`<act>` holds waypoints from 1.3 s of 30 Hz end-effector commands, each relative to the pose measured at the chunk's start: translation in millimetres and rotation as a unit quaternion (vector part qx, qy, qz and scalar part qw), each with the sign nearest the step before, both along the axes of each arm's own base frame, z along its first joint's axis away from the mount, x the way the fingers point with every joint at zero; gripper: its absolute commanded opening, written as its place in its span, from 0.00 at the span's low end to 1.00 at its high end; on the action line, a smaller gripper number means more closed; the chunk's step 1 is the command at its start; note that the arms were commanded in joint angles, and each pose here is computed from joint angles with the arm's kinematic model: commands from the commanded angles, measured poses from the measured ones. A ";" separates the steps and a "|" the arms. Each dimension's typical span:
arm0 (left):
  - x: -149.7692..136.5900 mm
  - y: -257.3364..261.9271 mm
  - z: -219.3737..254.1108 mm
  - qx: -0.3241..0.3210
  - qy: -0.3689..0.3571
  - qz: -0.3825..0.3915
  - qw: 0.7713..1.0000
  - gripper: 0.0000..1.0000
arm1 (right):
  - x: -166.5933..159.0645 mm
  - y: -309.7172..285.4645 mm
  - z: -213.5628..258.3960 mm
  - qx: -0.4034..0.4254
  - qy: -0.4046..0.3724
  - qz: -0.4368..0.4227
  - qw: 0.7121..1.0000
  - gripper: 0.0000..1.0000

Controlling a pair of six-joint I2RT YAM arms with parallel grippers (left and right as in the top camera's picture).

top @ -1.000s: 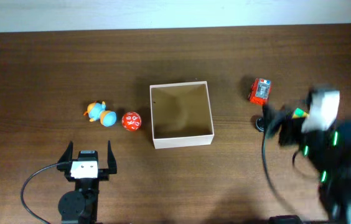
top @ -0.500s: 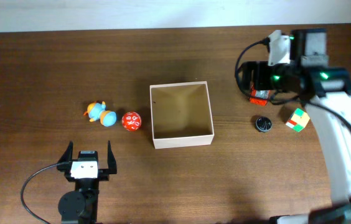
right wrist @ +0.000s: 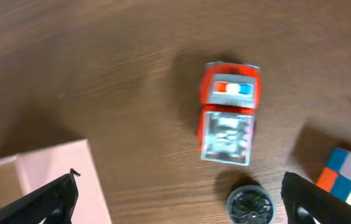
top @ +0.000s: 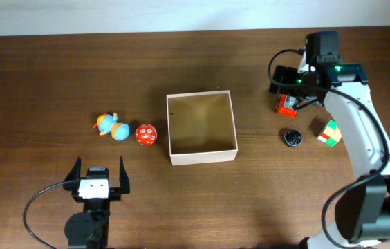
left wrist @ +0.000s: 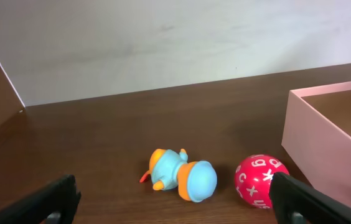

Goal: Pack container
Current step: 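Move the right gripper over the red toy fire truck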

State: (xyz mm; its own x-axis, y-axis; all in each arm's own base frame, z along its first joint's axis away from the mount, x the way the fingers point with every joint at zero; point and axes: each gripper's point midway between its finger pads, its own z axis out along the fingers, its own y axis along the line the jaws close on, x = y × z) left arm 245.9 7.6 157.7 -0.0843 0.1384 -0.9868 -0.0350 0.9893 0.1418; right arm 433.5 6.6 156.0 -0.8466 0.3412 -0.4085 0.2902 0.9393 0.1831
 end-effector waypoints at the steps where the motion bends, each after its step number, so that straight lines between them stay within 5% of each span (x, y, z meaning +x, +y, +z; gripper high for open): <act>1: -0.1 -2.8 -0.7 0.006 -0.001 -0.008 1.000 0.99 | 5.7 -25.7 -10.7 0.000 0.010 -0.064 0.998 0.99; 34: -0.1 -2.8 -0.7 0.006 -0.001 -0.008 1.000 0.99 | 24.6 -28.8 -127.7 -0.011 0.092 0.063 0.994 0.99; 39: -0.1 -2.8 -0.7 0.006 -0.001 -0.008 1.000 0.99 | 25.0 -28.9 -136.7 -0.011 0.098 0.064 0.993 0.90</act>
